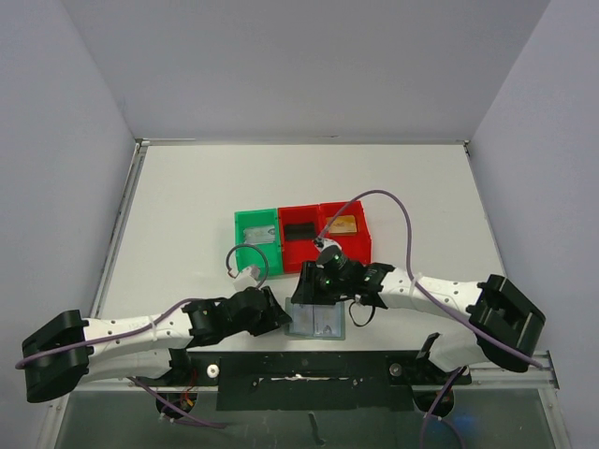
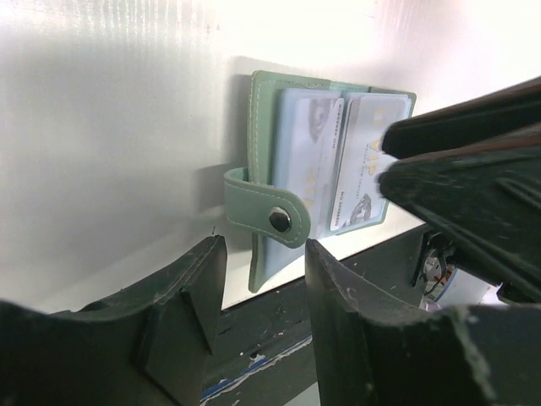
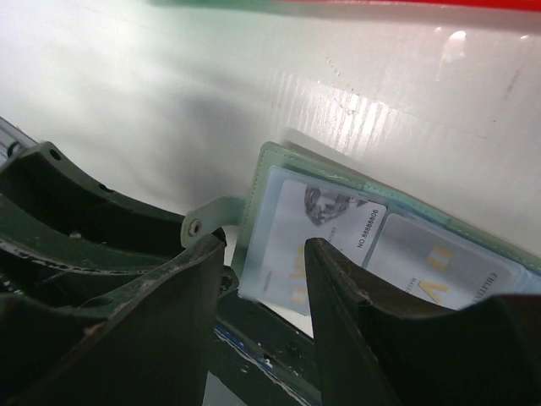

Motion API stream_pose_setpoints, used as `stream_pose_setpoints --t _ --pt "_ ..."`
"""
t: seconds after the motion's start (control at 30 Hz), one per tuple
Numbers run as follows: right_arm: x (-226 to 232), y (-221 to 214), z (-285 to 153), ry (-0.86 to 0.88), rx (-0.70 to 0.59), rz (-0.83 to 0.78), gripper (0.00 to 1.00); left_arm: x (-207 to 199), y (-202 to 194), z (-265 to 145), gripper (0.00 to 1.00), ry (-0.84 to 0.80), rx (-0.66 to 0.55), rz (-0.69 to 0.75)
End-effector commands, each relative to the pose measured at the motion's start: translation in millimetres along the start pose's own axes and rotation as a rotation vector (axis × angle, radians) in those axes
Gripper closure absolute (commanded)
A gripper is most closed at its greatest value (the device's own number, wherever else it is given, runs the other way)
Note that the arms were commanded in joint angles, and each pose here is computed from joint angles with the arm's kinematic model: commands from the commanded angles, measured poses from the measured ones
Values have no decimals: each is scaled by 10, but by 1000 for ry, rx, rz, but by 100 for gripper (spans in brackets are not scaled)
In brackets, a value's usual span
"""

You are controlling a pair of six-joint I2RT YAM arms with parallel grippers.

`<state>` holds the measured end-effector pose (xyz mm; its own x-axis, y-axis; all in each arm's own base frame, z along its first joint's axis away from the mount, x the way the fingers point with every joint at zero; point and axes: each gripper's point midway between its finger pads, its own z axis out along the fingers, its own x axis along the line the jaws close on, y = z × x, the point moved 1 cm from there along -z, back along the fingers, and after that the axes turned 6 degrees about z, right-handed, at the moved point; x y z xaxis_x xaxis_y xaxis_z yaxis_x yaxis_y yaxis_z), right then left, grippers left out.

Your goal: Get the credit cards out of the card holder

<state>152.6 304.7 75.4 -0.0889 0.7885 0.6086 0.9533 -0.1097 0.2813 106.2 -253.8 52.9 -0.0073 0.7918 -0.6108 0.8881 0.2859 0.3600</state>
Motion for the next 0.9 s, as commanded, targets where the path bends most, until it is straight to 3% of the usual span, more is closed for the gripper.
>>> stream_pose_setpoints --t 0.0,0.33,0.63,0.87 --pt "44 193 -196 11 -120 39 55 -194 129 -65 58 -37 -51 -16" --pt "-158 23 -224 30 -119 138 57 -350 175 -76 52 -65 -70 22" --pt "-221 -51 -163 17 -89 154 63 -299 212 -87 52 31 -86 64" --pt "-254 -59 -129 -6 -83 161 68 -546 365 -379 50 -89 -131 30"
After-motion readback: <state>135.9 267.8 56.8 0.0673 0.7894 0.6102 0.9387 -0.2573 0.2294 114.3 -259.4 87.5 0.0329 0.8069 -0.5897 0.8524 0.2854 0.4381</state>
